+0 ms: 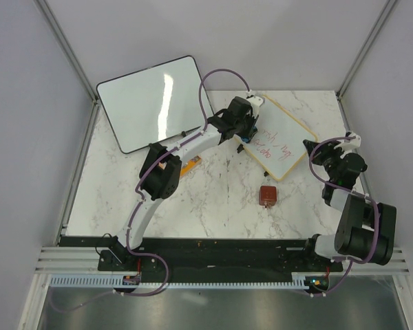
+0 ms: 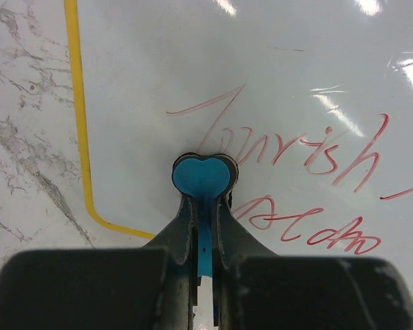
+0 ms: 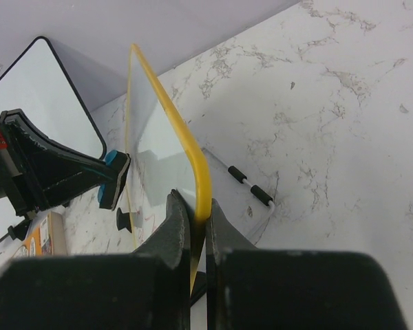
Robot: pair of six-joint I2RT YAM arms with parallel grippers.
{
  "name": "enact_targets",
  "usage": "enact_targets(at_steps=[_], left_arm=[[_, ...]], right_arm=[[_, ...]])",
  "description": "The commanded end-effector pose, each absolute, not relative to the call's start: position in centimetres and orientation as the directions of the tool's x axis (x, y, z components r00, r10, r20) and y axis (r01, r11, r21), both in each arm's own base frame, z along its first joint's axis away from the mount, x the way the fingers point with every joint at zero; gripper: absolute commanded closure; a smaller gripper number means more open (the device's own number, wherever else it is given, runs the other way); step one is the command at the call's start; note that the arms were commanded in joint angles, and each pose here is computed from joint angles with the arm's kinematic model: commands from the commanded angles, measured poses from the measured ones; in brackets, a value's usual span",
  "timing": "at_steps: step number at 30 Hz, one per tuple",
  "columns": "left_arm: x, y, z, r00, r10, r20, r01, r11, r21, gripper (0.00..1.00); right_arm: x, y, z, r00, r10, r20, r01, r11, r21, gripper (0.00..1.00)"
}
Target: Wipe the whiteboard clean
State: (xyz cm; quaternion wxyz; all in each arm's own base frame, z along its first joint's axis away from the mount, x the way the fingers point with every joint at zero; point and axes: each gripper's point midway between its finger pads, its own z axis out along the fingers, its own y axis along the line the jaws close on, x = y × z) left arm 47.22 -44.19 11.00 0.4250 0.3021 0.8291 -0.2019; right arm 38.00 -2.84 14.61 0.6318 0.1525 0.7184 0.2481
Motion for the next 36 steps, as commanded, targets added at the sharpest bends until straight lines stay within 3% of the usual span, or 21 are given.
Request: enact_targets(at_steps=[1,20,26,36], left_arm=[[47.0,-44.9,13.7,-0.416,0.297,-0.859,0.692,0.717,-0.088,0.98],[46.2,-45.1,11.9,-0.454,0.306,-0.837,0.702,0.701,-0.124,0.98],[46.0,-45.0,12.2,-0.449,0.308,-0.839,0.706,0.698,-0.122,0.98],[45.7,-45.0,12.1,-0.455,0.303,-0.837,0.707,0.694,-0.133,0.98]], right_arm=[[38.3,-8.2,13.6,-0.121,0.265,-0.957,0.073,0.963,0.258,1.0],[39.8,-5.5,14.4,-0.079,0.309,-0.948,-0.1,0.943,0.316,1.0],[38.5,-6.3,11.9,-0.141,0.317,-0.938,0.003,0.947,0.32,1.0],[37.0,-7.8,11.6,-0.103,0.299,-0.949,0.113,0.951,0.287,1.0]])
